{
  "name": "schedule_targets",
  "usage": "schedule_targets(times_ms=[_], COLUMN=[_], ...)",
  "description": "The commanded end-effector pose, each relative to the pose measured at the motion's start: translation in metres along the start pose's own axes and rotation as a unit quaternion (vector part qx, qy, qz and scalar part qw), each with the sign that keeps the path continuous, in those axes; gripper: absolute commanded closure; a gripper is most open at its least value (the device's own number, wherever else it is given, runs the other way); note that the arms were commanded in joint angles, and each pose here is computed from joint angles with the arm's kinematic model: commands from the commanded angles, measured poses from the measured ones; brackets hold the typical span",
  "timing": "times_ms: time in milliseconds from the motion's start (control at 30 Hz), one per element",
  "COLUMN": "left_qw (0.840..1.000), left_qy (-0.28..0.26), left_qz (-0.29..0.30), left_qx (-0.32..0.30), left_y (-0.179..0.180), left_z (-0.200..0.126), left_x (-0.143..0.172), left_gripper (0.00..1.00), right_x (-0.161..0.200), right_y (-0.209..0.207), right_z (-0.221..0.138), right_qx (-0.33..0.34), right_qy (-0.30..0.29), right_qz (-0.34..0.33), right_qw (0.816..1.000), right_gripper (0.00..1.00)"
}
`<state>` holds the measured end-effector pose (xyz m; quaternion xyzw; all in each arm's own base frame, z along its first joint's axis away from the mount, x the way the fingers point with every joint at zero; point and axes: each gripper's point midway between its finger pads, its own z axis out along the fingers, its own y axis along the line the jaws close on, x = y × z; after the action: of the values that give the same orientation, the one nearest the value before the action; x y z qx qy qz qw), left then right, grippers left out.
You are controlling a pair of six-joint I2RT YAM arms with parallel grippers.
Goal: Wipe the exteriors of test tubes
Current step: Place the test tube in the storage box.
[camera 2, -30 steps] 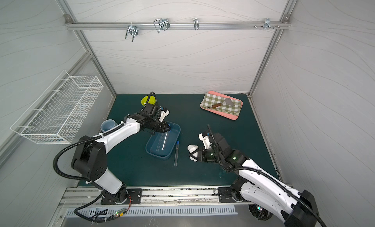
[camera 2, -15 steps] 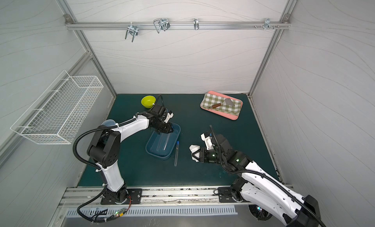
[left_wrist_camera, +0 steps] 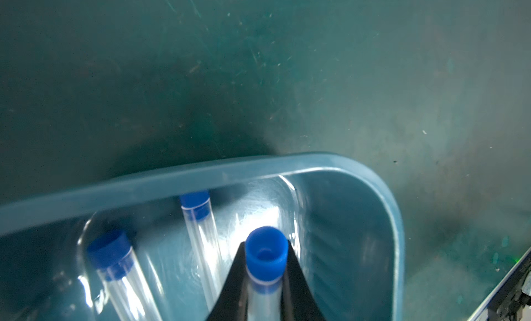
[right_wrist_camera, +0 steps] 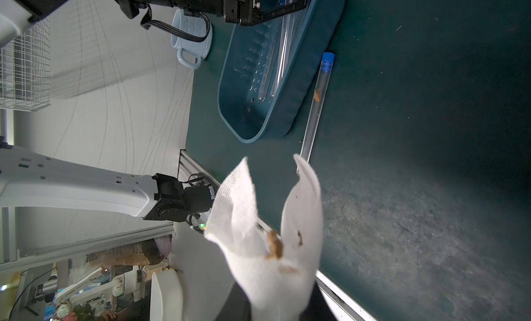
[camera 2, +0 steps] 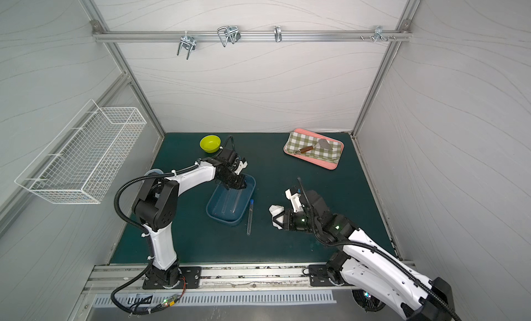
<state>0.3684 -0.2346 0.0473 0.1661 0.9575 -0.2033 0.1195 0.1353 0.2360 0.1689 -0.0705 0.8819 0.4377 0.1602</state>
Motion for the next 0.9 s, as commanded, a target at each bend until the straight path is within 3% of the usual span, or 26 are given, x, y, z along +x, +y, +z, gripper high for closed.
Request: schedule_targets(times_ms=[0, 533, 867], left_qw=[1.000, 0.999, 0.995], left_qy=[-0.008, -0.036, -0.095], left_qz=[0.017, 0.015, 0.012], left_qx=[0.000, 0.005, 0.015], left_y=[-0.003, -0.012, -0.027], left_z=[-0.001, -0.017, -0.076], left_x=[-0.014, -0.030, -0.033], left_gripper=[0.87, 0.71, 0.71], right_x=[0.000, -0.006, -0.029], right_y=[-0.004, -0.031, -0.055], right_z=[-0.005, 0.010, 0.042], right_qx=[0.012, 0.063, 0.062], right_qy=[-0.004, -0.004, 0.018], right_qz=[-0.001, 0.028, 0.040], right_qw=[1.000, 0.998, 0.997], right_gripper=[0.79, 0.79, 0.78])
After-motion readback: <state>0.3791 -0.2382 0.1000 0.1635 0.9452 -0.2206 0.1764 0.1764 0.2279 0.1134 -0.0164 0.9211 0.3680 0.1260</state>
